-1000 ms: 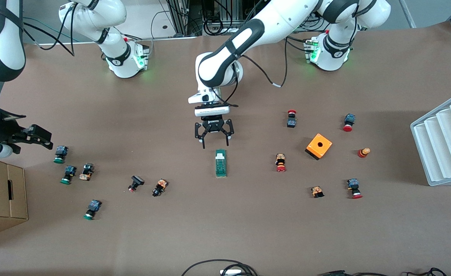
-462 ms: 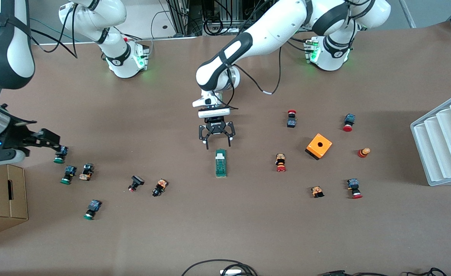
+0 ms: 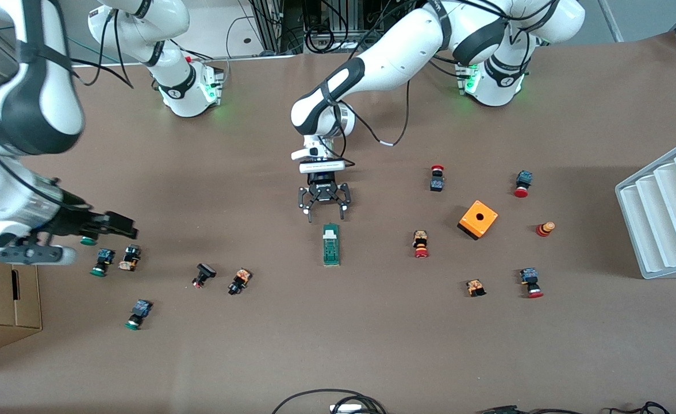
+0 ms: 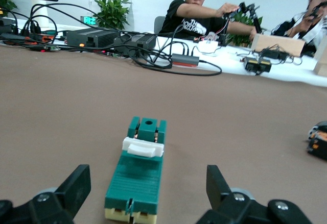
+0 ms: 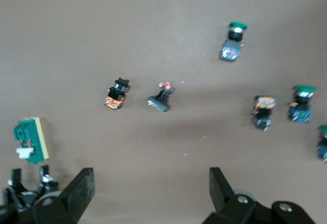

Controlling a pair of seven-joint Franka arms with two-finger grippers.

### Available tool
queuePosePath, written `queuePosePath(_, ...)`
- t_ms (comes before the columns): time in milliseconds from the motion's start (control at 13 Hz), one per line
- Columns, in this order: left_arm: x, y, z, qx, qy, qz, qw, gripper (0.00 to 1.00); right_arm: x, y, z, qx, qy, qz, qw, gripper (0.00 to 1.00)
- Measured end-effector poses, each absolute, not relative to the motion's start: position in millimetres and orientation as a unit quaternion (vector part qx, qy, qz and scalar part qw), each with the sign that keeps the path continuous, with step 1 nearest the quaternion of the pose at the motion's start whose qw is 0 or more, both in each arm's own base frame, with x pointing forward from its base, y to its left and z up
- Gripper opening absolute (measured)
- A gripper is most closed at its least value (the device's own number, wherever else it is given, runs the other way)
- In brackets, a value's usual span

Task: Close load switch with both arms
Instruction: 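Lower the left gripper onto the switch while the right gripper approaches, then grip the switch body with the left gripper, right gripper reaches lever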

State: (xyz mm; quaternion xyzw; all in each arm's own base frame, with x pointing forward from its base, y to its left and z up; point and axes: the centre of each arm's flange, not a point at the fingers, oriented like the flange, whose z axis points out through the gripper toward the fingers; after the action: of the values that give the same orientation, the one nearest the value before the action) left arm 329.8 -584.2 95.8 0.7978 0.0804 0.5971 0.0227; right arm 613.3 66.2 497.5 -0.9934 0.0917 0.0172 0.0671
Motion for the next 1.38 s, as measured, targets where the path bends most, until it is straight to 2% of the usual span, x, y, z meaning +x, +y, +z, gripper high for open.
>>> queuePosePath(385,329,-577,74,0.793,0.084,0.603,0.018,1.0,629,182,469,-0.965,0.247,0.044,0.079,1.0)
queuePosePath(615,330,-574,58,0.793,0.077,0.605,0.014,1.0,633,235,447,-0.943,0.318,0.036,0.091,1.0)
queuePosePath(1077,335,-575,51,0.791,0.054,0.61,-0.003,1.0,610,360,371,-0.881,0.46,0.028,0.107,1.0)
queuePosePath(1385,340,-577,54,0.793,0.039,0.608,-0.033,1.0,592,414,328,-0.83,0.544,0.018,0.118,1.0)
